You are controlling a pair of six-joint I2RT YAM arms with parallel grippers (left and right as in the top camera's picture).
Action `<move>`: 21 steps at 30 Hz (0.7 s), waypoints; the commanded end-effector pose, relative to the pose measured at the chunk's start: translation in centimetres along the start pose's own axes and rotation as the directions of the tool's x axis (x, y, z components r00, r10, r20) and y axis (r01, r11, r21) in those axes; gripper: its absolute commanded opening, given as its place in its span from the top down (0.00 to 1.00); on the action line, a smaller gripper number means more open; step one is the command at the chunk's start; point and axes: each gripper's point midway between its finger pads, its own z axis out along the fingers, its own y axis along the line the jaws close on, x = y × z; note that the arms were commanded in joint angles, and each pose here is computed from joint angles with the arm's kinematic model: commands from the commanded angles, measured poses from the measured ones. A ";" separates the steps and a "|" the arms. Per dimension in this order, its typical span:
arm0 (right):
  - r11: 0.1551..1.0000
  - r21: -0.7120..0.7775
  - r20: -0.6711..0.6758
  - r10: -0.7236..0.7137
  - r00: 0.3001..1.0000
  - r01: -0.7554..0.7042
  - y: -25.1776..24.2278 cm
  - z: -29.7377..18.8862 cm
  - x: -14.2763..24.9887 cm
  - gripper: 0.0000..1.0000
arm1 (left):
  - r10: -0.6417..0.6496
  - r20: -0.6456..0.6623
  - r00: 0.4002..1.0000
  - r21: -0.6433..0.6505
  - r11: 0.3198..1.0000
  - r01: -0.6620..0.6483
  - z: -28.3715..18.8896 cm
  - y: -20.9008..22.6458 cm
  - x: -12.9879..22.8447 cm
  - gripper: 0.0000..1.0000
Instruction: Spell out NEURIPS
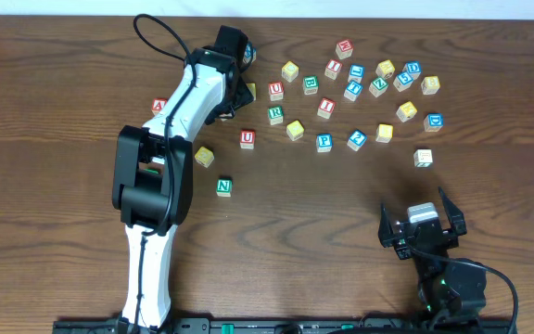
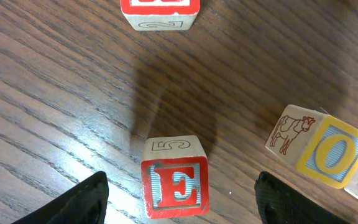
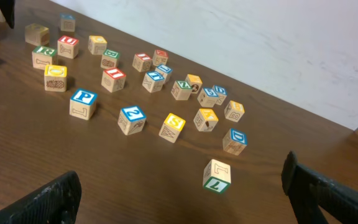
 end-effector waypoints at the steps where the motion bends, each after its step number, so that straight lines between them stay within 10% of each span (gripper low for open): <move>1: 1.000 0.011 -0.002 0.015 1.000 -0.015 -0.3 0.0 0.1 0.01 | 0.019 -0.001 1.000 -0.033 0.999 -0.019 0.9 0.6 0.4 0.26; 21: 1.000 0.011 -0.002 0.015 1.000 -0.015 -0.3 0.0 0.1 0.01 | -0.005 -0.027 1.000 -0.033 0.999 0.004 1.5 1.0 1.2 0.26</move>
